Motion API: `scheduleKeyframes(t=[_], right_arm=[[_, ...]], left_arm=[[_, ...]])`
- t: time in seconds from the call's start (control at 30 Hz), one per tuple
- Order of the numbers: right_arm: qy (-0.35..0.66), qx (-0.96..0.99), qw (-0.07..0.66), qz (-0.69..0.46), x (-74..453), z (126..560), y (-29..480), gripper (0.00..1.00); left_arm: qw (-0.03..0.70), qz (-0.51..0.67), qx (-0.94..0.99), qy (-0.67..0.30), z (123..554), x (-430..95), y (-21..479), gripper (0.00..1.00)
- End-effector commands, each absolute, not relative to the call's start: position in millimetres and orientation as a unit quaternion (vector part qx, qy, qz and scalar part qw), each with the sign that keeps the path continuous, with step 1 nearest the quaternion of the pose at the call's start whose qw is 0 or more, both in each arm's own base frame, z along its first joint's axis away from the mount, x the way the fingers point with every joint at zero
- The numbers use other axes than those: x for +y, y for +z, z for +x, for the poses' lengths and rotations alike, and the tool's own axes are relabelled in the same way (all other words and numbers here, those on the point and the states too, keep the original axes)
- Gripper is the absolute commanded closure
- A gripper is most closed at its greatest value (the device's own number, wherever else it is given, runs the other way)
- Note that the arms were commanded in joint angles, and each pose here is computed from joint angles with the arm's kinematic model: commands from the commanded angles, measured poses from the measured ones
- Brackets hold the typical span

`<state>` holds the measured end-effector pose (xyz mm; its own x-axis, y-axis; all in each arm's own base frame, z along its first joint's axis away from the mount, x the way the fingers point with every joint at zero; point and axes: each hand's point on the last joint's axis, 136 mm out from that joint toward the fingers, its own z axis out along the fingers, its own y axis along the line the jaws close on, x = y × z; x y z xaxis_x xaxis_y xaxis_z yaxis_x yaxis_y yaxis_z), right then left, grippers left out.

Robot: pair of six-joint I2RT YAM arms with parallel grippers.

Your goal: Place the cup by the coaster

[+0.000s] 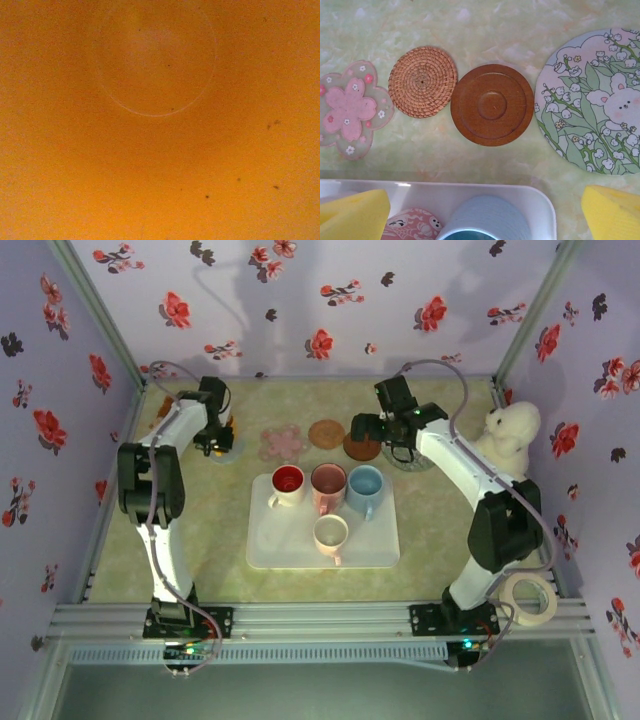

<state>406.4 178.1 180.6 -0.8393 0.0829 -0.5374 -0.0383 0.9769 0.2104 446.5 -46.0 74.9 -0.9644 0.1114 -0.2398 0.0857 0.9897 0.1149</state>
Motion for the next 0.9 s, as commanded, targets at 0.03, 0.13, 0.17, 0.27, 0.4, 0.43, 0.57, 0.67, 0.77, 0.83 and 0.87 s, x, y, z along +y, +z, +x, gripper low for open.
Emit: scheduleKeyframes(t=[0.03, 0.13, 0.17, 0.27, 0.4, 0.43, 0.57, 0.67, 0.77, 0.83, 0.87], right_arm=[[0.110, 0.952, 0.287, 0.006, 179, 410, 187, 0.01], [0.102, 0.953, 0.285, 0.006, 176, 409, 187, 0.01], [0.100, 0.953, 0.286, 0.007, 175, 409, 188, 0.01], [0.100, 0.953, 0.286, 0.011, 173, 408, 188, 0.01], [0.100, 0.953, 0.285, 0.012, 172, 407, 187, 0.01], [0.100, 0.954, 0.284, 0.013, 172, 407, 186, 0.01], [0.102, 0.953, 0.283, 0.013, 173, 408, 187, 0.01], [0.103, 0.953, 0.285, 0.012, 174, 408, 188, 0.01], [0.105, 0.953, 0.283, 0.012, 175, 409, 187, 0.01], [0.107, 0.953, 0.283, 0.013, 175, 409, 188, 0.01], [0.108, 0.953, 0.283, 0.013, 176, 409, 188, 0.01]], left_arm=[[0.145, 0.058, 0.987, 0.049, 460, -47, 75, 1.00], [0.145, 0.060, 0.986, 0.049, 464, -48, 73, 1.00], [0.146, 0.059, 0.986, 0.050, 465, -47, 73, 1.00], [0.142, 0.058, 0.987, 0.056, 466, -45, 70, 1.00], [0.136, 0.056, 0.987, 0.059, 465, -42, 63, 1.00], [0.134, 0.056, 0.988, 0.059, 464, -42, 62, 1.00], [0.122, 0.056, 0.989, 0.065, 459, -39, 59, 0.92], [0.123, 0.055, 0.988, 0.070, 456, -37, 62, 0.81], [0.122, 0.054, 0.988, 0.071, 453, -36, 65, 0.70], [0.120, 0.050, 0.989, 0.075, 451, -34, 66, 0.65], [0.121, 0.048, 0.988, 0.078, 451, -33, 67, 0.62]])
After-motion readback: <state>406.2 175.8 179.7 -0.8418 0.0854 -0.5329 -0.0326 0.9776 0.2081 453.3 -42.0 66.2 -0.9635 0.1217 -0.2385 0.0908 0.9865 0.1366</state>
